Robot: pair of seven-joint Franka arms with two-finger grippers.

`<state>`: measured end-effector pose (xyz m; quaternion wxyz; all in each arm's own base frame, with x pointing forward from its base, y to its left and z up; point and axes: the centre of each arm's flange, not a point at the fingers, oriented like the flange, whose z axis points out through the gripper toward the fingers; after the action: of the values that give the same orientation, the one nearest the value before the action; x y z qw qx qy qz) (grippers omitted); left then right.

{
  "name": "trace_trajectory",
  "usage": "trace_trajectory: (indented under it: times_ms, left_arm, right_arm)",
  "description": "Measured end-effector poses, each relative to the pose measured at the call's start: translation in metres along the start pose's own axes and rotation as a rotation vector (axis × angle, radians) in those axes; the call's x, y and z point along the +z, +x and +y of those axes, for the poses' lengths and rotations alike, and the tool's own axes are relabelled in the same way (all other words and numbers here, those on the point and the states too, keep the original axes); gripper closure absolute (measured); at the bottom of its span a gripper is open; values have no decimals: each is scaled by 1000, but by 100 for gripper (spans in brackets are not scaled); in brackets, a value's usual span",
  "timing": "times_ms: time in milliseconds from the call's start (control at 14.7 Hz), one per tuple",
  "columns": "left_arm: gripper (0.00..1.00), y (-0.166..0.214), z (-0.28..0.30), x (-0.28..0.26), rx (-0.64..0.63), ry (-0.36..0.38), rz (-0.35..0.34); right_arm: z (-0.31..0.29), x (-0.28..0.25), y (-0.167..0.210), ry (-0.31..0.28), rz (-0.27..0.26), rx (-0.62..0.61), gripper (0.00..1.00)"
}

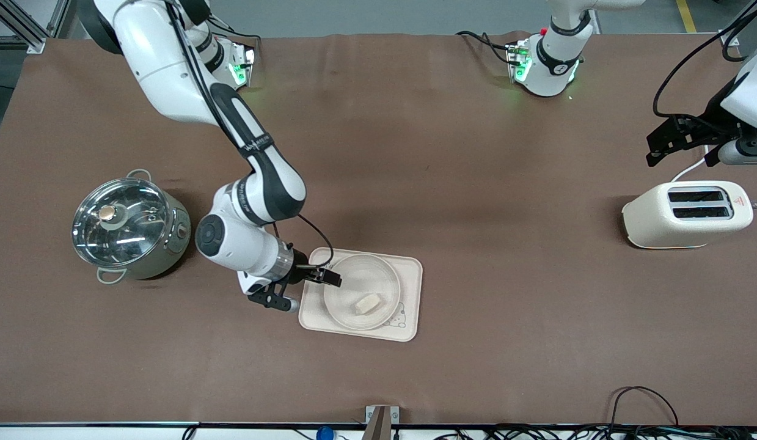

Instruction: Place bun in plate and plate on tray

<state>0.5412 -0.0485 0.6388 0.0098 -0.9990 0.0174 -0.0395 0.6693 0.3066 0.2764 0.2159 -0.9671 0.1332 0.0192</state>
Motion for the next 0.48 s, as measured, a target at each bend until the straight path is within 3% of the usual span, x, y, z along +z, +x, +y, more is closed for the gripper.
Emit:
trace_trajectory:
  times_ms: [272,340,475]
  left_arm:
    - [0,0,1,0,3,2,-2]
    - [0,0,1,-1,4,2,-1]
    - [0,0,1,-6,3,5,-7]
  right_arm:
    - [4,-66,7,-35,27,-62,0]
    - [7,-81,5,-64,36,-83,0]
    - [13,-112,-1,-180,46,-150,0]
